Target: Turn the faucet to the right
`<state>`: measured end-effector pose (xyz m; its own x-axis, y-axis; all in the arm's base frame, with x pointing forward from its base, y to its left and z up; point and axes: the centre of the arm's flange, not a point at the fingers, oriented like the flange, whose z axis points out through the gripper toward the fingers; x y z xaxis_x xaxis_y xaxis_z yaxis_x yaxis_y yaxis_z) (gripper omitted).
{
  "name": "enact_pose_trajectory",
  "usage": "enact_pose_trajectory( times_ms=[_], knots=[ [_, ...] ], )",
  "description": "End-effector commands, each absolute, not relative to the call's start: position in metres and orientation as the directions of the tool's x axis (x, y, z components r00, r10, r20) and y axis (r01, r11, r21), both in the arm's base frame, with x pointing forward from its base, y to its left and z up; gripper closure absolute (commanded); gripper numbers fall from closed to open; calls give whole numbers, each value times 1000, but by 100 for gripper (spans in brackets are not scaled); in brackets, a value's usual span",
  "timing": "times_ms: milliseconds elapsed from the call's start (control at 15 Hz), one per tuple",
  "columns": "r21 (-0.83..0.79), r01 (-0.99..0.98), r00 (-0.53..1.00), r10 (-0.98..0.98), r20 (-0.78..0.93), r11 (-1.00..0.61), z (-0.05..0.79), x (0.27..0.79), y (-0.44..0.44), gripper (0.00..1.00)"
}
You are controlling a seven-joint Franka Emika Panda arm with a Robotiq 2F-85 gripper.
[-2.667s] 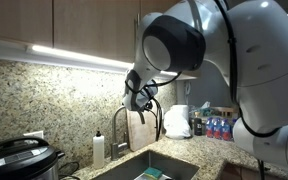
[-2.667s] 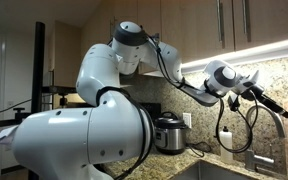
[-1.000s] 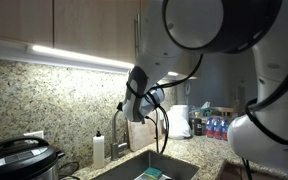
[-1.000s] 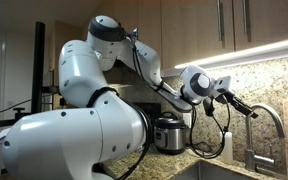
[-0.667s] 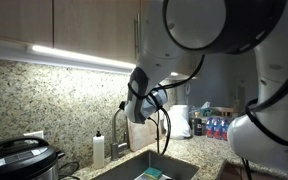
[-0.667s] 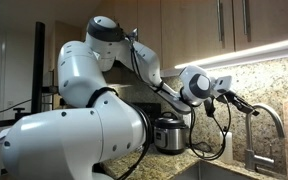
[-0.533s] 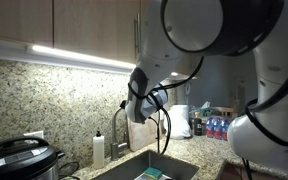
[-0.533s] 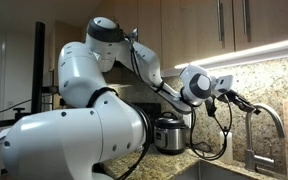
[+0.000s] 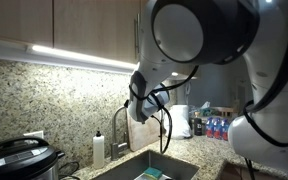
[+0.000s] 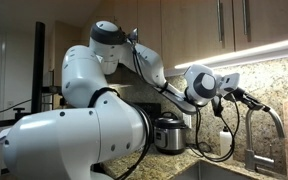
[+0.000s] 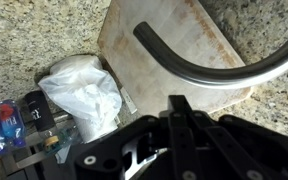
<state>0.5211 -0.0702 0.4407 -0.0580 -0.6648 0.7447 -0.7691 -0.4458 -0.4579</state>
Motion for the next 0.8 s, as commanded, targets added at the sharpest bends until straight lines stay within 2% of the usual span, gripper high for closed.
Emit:
enact_pose_trajectory(
  times_ms=[0,733],
  knots=[
    [-459,-766,-51,-669,741,-450,436,539,-80,100],
    [-447,-769,-18,-683,730,-458,429,569,-88,100]
  ],
)
